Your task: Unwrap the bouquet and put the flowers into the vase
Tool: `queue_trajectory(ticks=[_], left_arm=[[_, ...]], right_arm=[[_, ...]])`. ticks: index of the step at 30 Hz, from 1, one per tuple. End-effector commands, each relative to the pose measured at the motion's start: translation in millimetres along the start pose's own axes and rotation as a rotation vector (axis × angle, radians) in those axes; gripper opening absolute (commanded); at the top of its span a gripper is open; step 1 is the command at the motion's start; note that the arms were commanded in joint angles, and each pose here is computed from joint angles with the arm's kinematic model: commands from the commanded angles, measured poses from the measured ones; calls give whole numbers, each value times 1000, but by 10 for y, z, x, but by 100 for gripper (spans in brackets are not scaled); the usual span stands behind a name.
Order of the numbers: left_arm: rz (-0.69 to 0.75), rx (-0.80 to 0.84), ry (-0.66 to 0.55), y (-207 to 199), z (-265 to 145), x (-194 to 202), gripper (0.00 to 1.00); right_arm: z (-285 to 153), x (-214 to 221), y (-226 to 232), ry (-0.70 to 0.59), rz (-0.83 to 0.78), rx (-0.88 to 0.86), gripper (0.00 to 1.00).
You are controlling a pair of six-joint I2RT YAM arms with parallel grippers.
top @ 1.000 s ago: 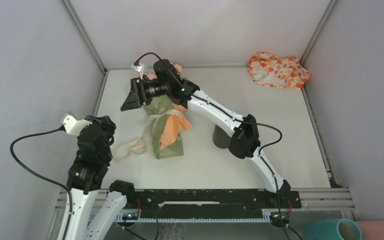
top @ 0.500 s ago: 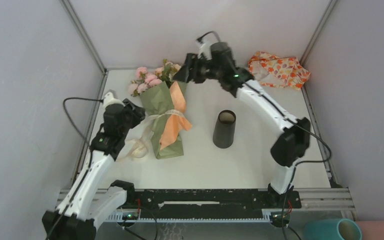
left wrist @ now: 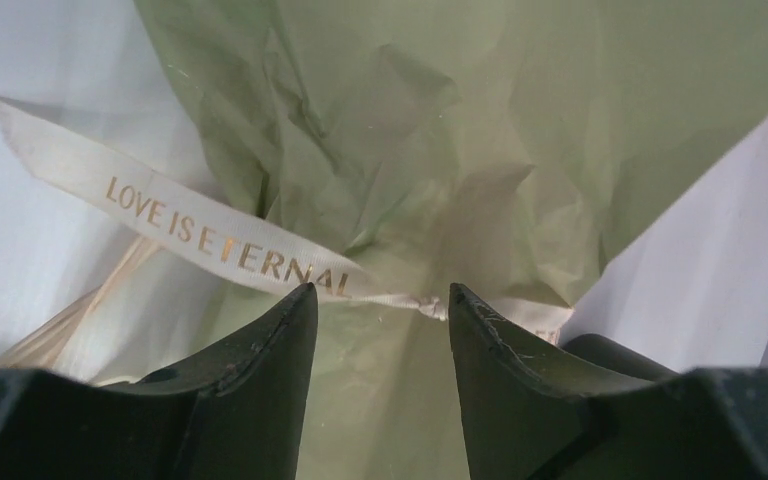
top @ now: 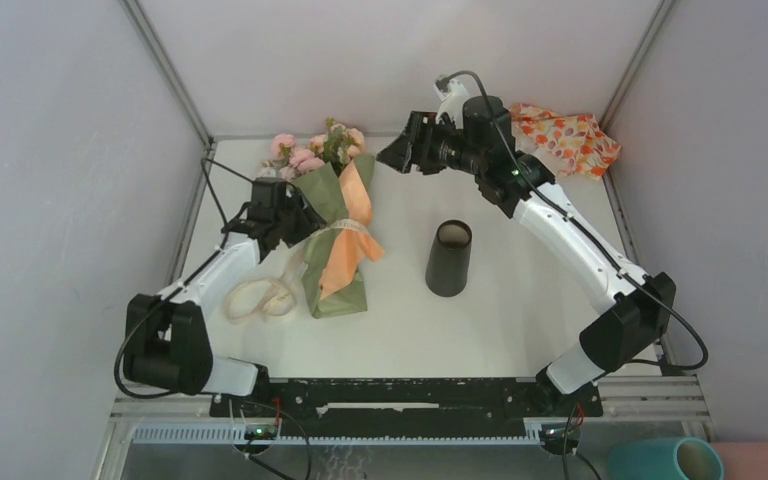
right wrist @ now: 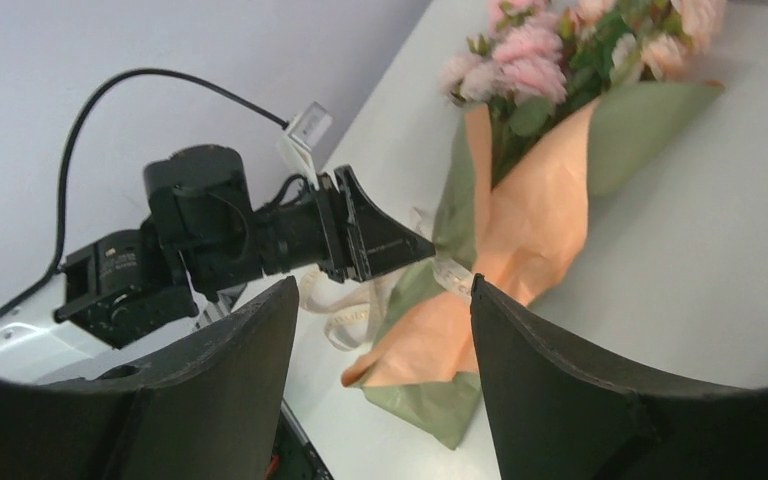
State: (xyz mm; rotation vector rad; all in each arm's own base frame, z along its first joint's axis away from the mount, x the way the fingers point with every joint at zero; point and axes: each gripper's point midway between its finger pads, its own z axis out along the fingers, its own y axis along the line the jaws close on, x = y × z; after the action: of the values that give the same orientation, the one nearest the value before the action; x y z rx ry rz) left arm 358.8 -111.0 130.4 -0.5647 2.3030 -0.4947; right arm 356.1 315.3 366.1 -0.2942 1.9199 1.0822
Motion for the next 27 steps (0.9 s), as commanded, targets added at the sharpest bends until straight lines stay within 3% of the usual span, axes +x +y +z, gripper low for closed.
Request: queue_trajectory(ticks=[1,12,20,23,27], left_arm=[[-3,75,-34,-257,96,-226,57],[-33,61,54,-252,393,-102,52],[-27,113,92,-369,450,11,12],[-22,167,96,-541,393,32,5],[-24,268,113,-871,310,64,3]], right_arm=[[-64,-70,-47,-34,-20,-3,73],[-109,-32,-230,-28,9,13,72],[-134,-9,-278,-25,17,19,72],[-124,16,-289,-19,24,19,71],[-113,47,-291,-11,28,12,71]])
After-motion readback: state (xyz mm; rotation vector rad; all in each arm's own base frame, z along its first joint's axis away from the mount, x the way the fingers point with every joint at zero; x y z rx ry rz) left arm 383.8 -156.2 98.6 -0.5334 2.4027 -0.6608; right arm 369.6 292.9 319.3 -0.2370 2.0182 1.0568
